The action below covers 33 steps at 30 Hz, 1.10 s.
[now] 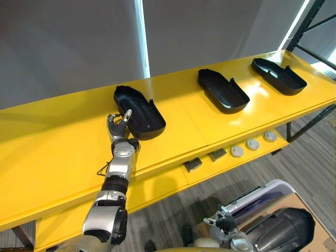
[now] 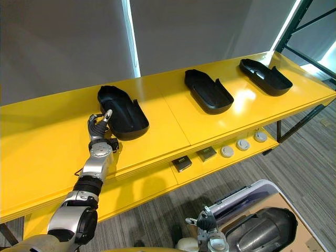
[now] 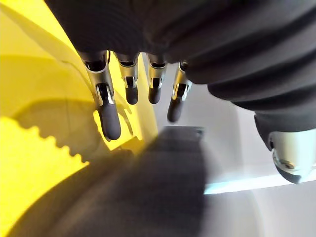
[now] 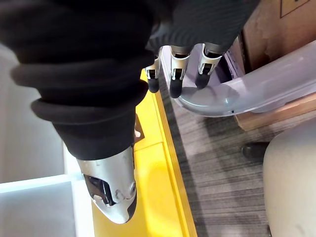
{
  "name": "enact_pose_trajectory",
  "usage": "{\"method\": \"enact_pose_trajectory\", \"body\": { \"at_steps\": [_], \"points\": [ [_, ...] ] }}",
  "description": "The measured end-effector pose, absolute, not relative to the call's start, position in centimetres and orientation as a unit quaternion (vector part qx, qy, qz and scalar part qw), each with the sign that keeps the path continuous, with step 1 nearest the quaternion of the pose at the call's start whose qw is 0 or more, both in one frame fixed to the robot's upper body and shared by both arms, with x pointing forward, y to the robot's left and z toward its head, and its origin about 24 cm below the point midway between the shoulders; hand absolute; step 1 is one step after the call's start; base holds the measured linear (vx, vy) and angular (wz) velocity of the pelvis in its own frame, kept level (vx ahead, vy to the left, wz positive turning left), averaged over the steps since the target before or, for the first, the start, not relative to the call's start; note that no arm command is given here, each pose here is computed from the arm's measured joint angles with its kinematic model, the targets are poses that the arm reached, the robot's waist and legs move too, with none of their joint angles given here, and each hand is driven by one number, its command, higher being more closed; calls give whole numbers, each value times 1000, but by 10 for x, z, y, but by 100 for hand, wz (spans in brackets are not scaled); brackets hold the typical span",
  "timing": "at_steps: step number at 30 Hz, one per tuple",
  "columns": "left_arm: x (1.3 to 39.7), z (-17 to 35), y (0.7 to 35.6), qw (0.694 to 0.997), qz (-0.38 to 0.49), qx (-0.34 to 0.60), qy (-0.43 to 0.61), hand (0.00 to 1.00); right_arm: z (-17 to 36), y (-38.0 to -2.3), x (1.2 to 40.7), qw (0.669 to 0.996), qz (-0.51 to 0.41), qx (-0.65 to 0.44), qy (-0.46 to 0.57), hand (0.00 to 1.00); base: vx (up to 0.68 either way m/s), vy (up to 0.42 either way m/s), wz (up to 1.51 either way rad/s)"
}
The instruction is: Walk over and take plastic housings, then place them on the shelf
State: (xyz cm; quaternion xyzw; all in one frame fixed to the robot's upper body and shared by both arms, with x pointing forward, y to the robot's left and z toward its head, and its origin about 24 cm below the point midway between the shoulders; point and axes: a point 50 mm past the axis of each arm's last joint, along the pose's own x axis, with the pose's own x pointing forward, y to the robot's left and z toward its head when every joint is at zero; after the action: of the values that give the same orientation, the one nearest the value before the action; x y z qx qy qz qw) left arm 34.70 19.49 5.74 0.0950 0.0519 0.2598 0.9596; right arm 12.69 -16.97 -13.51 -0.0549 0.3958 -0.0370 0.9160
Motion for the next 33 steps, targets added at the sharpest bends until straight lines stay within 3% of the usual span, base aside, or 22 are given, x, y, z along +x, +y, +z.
{"method": "enact_pose_trajectory", "body": {
  "at_steps": [8, 13, 17, 18, 26, 33],
  "points": [
    [348, 69, 195, 959, 253, 121, 26, 0, -136, -170, 127, 915, -37, -54, 398, 0, -25, 3, 4],
    [325, 117, 179, 948, 246, 158, -123, 0, -136, -170, 127, 915, -40, -53, 399, 0, -5, 7, 4],
    [303, 114, 159, 946, 222, 179, -154, 0, -137, -172, 126, 913, -44, -53, 402, 0, -9, 8, 5],
    [298, 109, 153, 947, 209, 190, -154, 100, -137, -173, 124, 912, -48, -52, 404, 0, -34, 12, 3],
    [267, 71, 108, 962, 54, 231, -133, 100, -138, -174, 123, 911, -53, -54, 405, 0, -52, 8, 3],
    [262, 51, 94, 966, -4, 237, -100, 100, -139, -174, 121, 909, -56, -57, 408, 0, -15, 0, -2]
  ]
}}
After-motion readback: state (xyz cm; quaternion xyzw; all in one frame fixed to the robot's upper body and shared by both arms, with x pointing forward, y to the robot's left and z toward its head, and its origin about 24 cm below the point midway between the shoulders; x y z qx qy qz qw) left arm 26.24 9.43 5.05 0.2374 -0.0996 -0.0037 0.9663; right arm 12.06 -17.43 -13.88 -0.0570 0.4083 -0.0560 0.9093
